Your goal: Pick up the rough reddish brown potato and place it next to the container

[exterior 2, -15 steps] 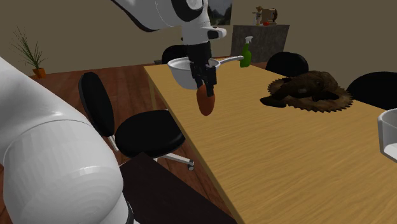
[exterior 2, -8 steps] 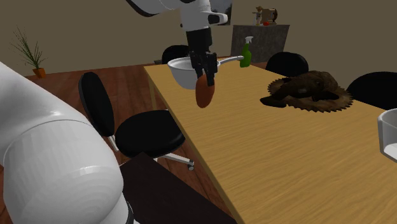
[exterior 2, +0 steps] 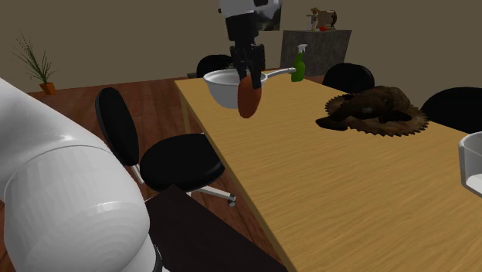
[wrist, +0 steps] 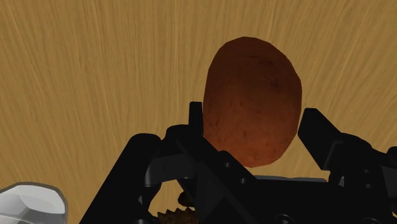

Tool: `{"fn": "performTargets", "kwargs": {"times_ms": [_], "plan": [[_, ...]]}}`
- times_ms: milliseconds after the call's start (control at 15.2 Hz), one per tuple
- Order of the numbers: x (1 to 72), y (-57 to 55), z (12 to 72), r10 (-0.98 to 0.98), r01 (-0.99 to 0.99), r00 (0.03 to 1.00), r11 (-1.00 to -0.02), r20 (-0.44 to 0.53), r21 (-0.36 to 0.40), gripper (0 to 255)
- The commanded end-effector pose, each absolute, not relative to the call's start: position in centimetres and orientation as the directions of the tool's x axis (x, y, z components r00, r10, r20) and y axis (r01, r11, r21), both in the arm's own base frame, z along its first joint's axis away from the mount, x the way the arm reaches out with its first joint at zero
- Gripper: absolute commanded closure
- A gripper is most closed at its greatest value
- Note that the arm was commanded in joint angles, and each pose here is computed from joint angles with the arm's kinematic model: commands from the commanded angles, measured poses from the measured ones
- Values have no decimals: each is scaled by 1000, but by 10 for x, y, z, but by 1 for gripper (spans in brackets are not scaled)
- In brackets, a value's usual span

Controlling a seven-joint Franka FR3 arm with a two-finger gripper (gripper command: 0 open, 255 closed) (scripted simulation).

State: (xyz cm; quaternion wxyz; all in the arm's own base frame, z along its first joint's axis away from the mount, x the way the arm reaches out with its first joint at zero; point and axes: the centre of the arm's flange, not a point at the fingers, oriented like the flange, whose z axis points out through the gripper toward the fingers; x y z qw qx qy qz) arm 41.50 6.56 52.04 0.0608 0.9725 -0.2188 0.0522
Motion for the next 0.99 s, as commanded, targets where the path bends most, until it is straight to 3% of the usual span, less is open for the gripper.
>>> {"fn": "performTargets", "kwargs": {"times_ms": [0, 924], "plan": [[415, 66, 527, -419, -432, 899, -897, 128, 96, 255], [401, -118, 527, -419, -432, 899, -897, 128, 96, 255]]}}
